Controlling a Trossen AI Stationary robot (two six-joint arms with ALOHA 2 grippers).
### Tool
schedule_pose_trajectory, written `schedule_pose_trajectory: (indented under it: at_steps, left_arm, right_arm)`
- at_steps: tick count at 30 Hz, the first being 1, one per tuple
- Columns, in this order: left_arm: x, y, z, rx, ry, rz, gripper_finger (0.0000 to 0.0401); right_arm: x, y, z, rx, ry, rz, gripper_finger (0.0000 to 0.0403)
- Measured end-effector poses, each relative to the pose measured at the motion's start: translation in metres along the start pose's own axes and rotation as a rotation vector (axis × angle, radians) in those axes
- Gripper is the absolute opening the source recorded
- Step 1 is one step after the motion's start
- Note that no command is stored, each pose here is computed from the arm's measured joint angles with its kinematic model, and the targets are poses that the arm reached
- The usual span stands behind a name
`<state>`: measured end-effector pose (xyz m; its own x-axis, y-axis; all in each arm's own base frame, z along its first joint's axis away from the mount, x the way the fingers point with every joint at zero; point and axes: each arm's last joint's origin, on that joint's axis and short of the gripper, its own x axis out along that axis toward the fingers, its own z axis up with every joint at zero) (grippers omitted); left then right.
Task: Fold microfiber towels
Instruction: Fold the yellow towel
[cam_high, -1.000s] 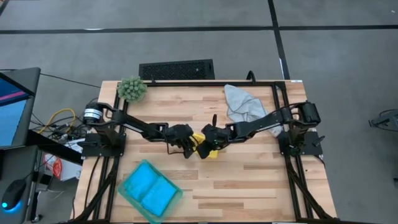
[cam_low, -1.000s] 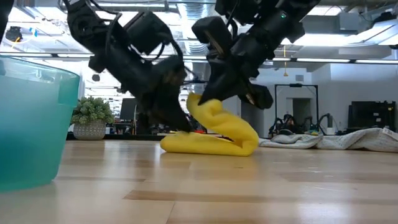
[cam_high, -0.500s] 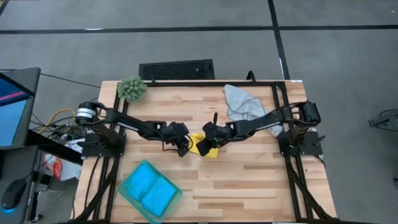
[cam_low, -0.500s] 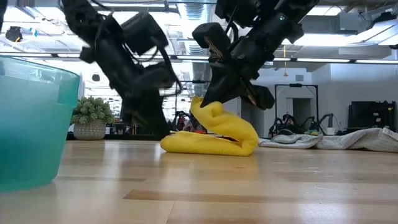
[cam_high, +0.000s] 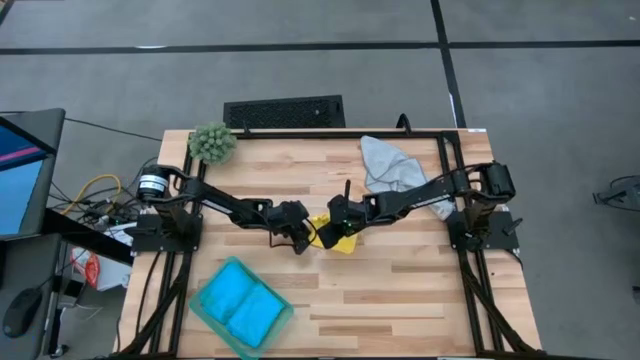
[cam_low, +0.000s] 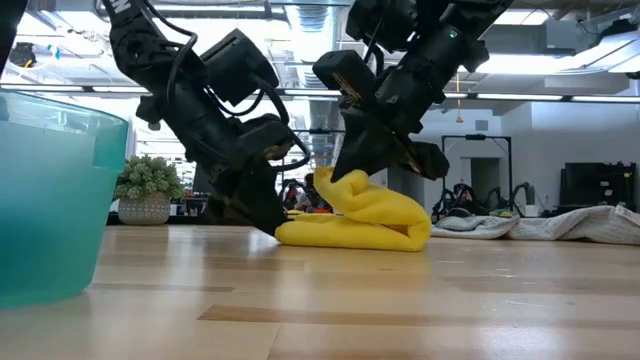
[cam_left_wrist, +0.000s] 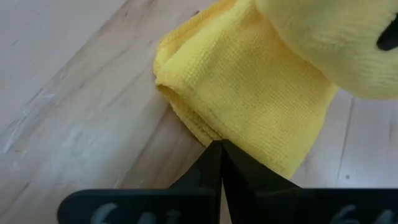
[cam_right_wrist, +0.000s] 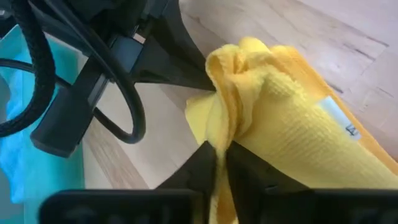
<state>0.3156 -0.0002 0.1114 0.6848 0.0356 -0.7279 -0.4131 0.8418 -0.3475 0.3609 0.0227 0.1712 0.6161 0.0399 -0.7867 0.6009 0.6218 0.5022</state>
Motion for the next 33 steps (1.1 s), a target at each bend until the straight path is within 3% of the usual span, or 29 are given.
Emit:
schedule_pose_trajectory:
  at_steps: [10, 14, 18, 24, 33]
  left_arm:
    - [0.000, -0.002, 0.003, -0.025, -0.023, -0.016, 0.0000]
    - [0.000, -0.001, 0.003, -0.049, -0.022, -0.019, 0.0000]
    - [-0.001, 0.000, 0.005, -0.074, -0.027, -0.019, 0.0000]
    - [-0.003, 0.003, 0.011, -0.090, -0.029, -0.056, 0.0000]
    - [-0.007, 0.006, 0.018, -0.107, -0.023, -0.093, 0.0000]
  right_arm:
    - [0.000, 0.000, 0.010, -0.015, -0.046, 0.039, 0.0198]
    - [-0.009, 0.001, 0.012, -0.015, -0.078, 0.032, 0.0225]
    - [-0.030, 0.006, 0.008, -0.040, -0.121, -0.023, 0.0224]
    - [-0.053, 0.013, -0.033, -0.117, -0.216, -0.122, 0.0191]
    - [-0.010, -0.005, -0.069, -0.132, -0.208, -0.181, 0.0123]
